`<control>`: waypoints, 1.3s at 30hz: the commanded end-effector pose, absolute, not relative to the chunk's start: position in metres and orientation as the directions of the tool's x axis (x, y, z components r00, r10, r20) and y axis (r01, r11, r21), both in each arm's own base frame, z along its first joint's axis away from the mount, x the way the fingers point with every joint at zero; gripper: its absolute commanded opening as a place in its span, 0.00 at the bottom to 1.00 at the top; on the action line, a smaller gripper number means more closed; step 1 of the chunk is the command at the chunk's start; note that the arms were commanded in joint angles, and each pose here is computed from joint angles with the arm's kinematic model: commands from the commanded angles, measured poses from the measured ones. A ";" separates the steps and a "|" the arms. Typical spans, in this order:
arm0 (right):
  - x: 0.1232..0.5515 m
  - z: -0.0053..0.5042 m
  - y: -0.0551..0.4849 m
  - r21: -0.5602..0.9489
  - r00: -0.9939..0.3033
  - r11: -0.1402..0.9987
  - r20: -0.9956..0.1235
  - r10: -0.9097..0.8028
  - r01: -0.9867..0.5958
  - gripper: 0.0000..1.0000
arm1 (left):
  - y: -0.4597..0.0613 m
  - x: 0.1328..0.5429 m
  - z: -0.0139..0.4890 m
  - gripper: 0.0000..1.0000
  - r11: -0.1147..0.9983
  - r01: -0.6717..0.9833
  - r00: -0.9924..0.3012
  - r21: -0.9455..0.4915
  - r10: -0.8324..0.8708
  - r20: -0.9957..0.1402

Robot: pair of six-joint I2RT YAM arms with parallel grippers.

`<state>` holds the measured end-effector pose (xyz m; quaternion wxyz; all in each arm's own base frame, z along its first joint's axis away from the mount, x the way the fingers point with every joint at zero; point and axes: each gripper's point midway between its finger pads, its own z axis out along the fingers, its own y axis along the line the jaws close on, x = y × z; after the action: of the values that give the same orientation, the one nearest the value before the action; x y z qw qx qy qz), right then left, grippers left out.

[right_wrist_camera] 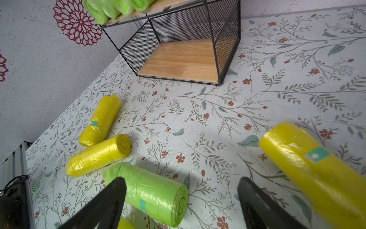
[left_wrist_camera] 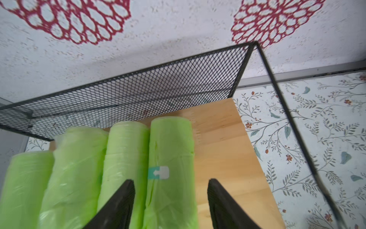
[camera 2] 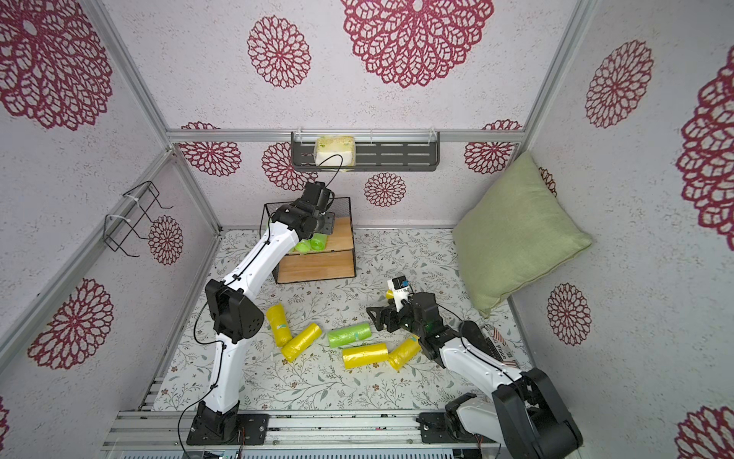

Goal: Sort the rolls of trash bags by color and place them on the shelf
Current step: Place the roll of trash bags on the shelf.

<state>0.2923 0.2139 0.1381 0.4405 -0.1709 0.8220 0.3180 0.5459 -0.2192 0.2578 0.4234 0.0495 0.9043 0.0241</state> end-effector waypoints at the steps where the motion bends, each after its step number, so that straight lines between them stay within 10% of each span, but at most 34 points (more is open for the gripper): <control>1: 0.297 0.142 0.215 0.372 -0.551 0.748 -0.834 0.011 -0.549 0.93 | -0.232 0.524 0.308 0.66 0.990 0.141 -0.563 0.023 0.099 -0.821; 23: 0.268 0.104 0.201 0.414 -0.661 0.740 -0.749 -0.055 -0.530 0.94 | -0.299 0.272 0.152 0.72 0.598 0.788 -0.530 -0.148 0.535 -0.658; 39: 0.257 0.100 0.197 0.438 -0.667 0.719 -0.743 -0.049 -0.541 0.93 | -0.298 0.258 0.067 0.75 0.514 0.854 -0.495 -0.077 0.760 -0.422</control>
<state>0.2587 0.1947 0.0911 0.3563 -0.1624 0.8627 0.3200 0.2568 -0.2949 0.0726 0.1772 0.4561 0.8588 -0.1521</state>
